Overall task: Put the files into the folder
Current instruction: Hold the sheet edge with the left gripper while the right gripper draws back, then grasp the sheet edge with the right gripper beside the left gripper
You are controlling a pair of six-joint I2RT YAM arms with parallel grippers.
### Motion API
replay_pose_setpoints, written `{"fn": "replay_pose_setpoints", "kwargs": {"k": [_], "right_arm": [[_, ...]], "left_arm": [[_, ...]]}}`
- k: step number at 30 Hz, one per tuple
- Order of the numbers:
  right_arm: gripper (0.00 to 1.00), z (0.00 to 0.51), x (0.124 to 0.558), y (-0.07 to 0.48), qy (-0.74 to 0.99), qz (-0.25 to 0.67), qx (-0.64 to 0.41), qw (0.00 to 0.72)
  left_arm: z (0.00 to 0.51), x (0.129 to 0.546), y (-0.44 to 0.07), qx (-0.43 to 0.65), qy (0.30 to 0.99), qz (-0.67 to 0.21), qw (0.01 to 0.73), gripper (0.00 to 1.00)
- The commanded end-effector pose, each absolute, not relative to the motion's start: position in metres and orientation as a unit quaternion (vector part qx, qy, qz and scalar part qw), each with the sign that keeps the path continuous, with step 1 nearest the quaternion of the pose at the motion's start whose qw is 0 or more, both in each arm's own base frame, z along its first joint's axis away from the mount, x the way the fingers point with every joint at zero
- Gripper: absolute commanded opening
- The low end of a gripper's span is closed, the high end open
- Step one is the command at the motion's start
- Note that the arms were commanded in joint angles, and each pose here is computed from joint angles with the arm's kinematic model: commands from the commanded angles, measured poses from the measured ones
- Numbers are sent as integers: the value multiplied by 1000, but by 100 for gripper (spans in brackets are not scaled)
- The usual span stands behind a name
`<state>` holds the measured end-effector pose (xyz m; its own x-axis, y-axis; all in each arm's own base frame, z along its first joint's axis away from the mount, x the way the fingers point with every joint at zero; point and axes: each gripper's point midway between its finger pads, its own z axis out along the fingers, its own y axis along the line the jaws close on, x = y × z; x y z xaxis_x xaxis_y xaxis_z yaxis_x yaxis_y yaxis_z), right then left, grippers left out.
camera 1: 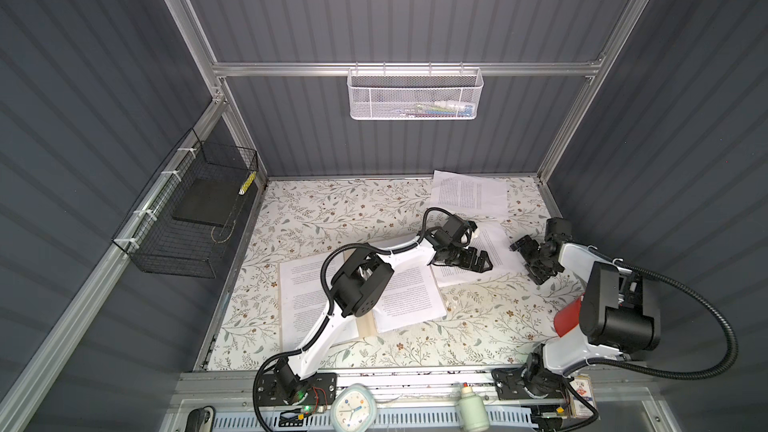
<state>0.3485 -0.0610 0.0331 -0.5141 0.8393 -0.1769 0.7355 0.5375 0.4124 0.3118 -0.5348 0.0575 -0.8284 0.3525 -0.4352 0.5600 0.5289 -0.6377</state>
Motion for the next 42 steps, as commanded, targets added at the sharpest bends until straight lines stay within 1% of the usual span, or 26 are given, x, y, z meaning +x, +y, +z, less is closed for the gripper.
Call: {"fn": "replay_pose_setpoints", "kwargs": {"k": [1,3,6,18,27,32,34,35,38,42], "right_arm": [[99,14,345,-58,854,152,475,149],[99,10,346,-56,851,158,481,138],[99,13,350,-48,847,186,477,143],[99,8,347,-38,829,197,511,115],[99,3,332,-31,817,195,535,92],[99,2,334,-20,817,210,528,96],[99,3,339,-5,817,242,514,94],[99,5,339,-3,822,236,510,94],[99,14,348,12,821,270,491,109],[99,14,350,28,820,289,482,109]], "left_arm": [[4,303,-504,234,906,-346,70,100],[2,302,-503,237,906,-345,67,100],[1,301,-502,239,906,-344,65,100],[1,297,-501,238,906,-345,57,100],[-2,292,-497,232,908,-345,47,100],[-6,289,-496,234,908,-346,38,100],[-9,288,-496,233,908,-346,34,100],[-9,288,-496,233,908,-346,33,100],[-11,287,-496,233,907,-348,30,100],[-9,287,-498,234,906,-351,29,100]]}}
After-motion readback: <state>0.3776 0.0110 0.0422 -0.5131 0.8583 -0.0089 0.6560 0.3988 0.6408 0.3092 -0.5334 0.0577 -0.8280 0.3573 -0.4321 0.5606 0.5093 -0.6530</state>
